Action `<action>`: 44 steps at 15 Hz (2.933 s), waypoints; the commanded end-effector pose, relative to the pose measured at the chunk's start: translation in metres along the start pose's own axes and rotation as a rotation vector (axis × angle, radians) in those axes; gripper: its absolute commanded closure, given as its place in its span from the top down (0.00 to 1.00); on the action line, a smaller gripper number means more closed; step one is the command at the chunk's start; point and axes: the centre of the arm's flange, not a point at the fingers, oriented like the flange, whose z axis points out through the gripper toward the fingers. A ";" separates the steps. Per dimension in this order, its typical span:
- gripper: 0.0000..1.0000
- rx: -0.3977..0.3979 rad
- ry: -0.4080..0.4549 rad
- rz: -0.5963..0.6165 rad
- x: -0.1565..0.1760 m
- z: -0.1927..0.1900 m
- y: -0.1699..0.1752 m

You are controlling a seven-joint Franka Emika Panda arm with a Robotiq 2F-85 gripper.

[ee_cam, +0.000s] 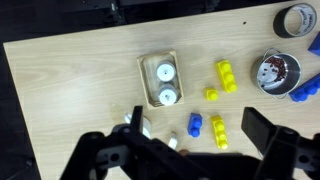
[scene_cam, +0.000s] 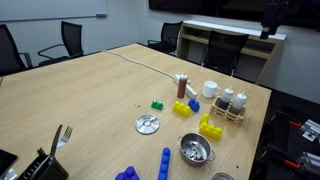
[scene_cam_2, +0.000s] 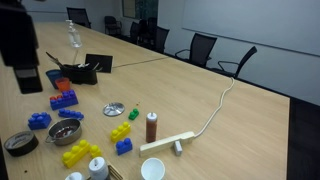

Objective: Put the sauce bottle in the basket

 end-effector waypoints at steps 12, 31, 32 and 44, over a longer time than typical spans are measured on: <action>1.00 0.051 -0.028 -0.119 0.073 0.027 -0.029; 1.00 0.033 0.168 -0.162 0.237 0.163 -0.056; 1.00 0.026 0.173 -0.160 0.244 0.164 -0.057; 1.00 0.012 0.200 -0.129 0.282 0.201 -0.060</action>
